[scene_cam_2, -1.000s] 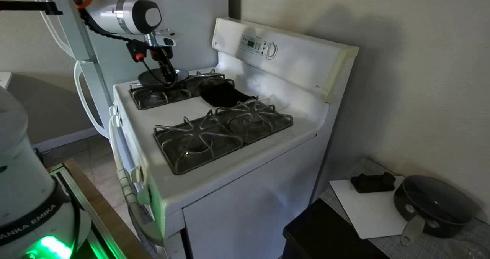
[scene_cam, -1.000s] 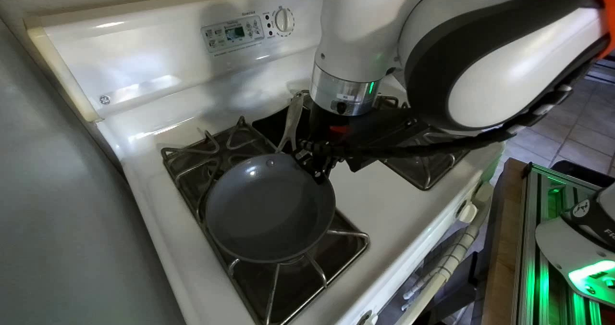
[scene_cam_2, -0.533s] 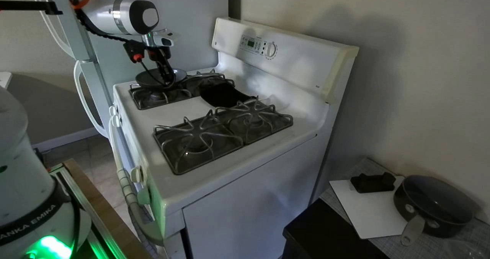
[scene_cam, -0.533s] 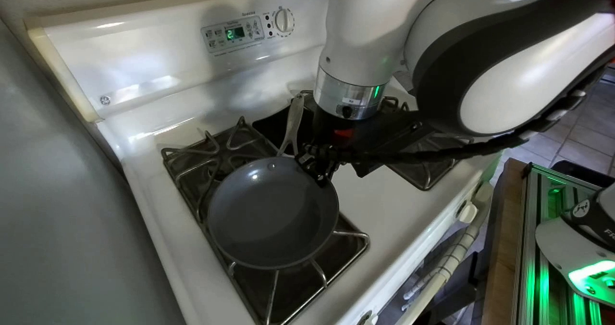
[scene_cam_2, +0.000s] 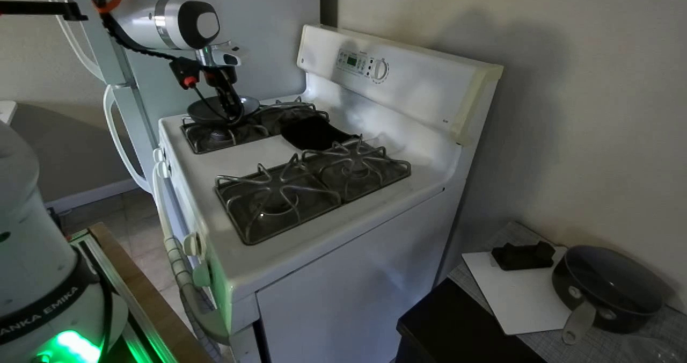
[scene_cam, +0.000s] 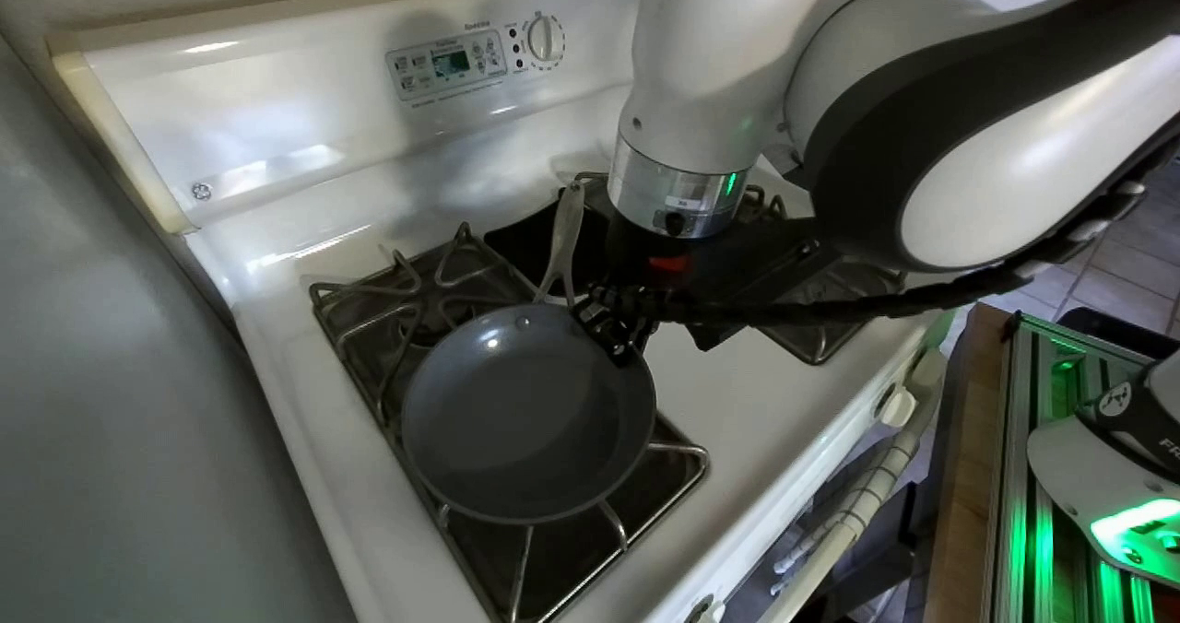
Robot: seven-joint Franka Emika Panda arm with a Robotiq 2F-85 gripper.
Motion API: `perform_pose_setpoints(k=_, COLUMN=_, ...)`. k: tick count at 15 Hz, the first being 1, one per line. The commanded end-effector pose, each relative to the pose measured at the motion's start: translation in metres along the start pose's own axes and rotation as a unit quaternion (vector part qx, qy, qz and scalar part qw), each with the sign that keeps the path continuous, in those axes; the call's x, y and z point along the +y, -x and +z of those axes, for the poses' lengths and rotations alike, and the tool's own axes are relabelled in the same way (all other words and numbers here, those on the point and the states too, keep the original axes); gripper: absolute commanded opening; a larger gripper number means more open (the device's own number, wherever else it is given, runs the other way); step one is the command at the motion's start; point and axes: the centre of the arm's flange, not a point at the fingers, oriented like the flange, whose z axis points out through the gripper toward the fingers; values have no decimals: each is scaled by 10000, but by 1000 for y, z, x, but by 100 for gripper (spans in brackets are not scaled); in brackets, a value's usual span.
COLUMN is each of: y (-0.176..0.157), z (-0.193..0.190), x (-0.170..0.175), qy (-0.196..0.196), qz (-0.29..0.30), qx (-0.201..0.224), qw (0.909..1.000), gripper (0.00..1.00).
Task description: Move the pan to the bottom left stove plate
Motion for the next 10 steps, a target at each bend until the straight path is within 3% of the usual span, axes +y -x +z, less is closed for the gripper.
perform_pose_setpoints(k=1, y=16, z=10, x=5, qy=42, qz=-32, qx=-28, qw=10000, gripper=41)
perform_pose_setpoints(k=4, y=15, z=2, x=5, qy=15, qz=-73, qx=19, qw=10000, gripper=62)
perform_pose_setpoints(k=8, y=11, z=-19, x=6, qy=-141, qz=-68, qx=132, qw=9998, gripper=98)
perform_pose_setpoints(k=10, y=11, z=-34, x=5, qy=-239, qz=-103, qx=208, qw=9994, gripper=100)
